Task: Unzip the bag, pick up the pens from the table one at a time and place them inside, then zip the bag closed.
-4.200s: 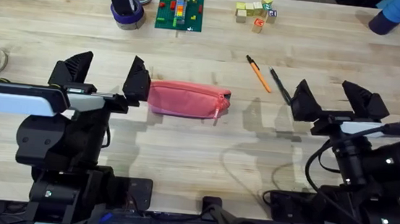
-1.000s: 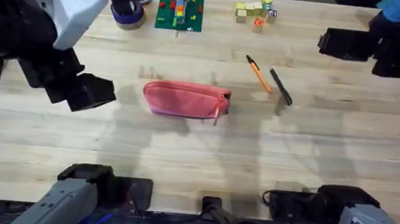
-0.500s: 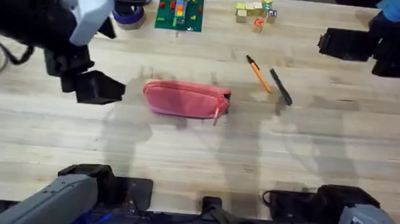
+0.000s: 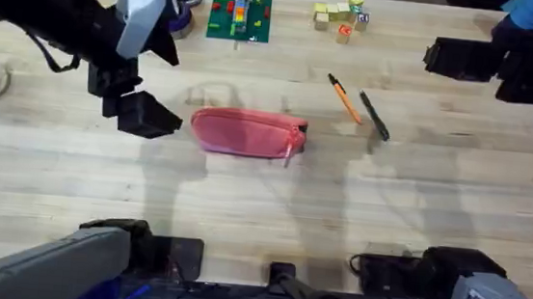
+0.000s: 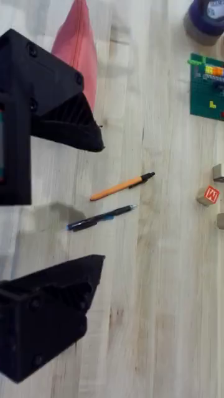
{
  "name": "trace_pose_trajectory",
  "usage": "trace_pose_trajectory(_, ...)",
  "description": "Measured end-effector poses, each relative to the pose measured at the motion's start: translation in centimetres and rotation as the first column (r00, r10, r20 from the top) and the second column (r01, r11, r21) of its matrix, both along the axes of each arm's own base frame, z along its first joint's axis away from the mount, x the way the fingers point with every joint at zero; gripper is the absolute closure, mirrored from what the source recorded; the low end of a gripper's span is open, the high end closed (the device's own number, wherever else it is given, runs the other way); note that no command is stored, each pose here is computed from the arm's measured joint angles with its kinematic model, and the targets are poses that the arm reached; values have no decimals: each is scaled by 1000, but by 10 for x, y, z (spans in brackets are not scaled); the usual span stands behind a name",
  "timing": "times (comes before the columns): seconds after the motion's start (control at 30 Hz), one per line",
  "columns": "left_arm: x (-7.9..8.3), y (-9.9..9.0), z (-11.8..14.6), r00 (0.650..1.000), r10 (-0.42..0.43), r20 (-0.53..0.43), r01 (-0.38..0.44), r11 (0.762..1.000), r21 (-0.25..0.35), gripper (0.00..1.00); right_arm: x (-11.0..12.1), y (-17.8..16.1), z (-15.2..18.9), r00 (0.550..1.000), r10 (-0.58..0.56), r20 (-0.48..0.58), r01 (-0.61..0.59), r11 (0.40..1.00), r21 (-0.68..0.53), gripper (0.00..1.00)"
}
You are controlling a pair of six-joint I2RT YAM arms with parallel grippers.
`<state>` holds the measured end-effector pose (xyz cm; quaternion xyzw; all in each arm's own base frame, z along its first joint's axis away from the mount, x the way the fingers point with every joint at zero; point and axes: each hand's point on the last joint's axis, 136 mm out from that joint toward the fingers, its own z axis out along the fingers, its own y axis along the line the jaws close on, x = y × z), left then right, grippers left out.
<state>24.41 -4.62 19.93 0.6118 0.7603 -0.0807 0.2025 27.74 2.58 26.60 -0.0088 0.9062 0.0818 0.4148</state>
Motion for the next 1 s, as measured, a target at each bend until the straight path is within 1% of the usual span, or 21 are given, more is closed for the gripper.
trace_pose_trajectory(0.17,-1,-1,-4,1000,-1,-27,1,1000,-6,7,0,0,0,1000,0,0,0,1000,0,5)
trace_pose_trajectory(0.37,0,0,-4,1000,-2,-21,2,1000,-4,7,0,0,0,1000,0,0,0,1000,0,5)
trace_pose_trajectory(0.53,-5,3,-6,999,-2,-45,3,1000,22,7,0,0,0,1000,0,0,0,1000,0,5)
trace_pose_trajectory(0.63,-4,5,-8,999,-1,-45,2,1000,31,7,0,0,0,1000,0,0,0,1000,0,5)
trace_pose_trajectory(0.73,1,6,-12,999,0,-53,2,999,32,7,0,0,0,1000,0,0,0,1000,0,5)
trace_pose_trajectory(0.83,7,6,-22,996,-1,-89,3,1000,26,7,0,0,0,1000,0,0,0,1000,0,5)
trace_pose_trajectory(1.0,13,1,-44,983,-8,-184,6,1000,-15,8,0,0,0,1000,0,0,0,1000,0,5)
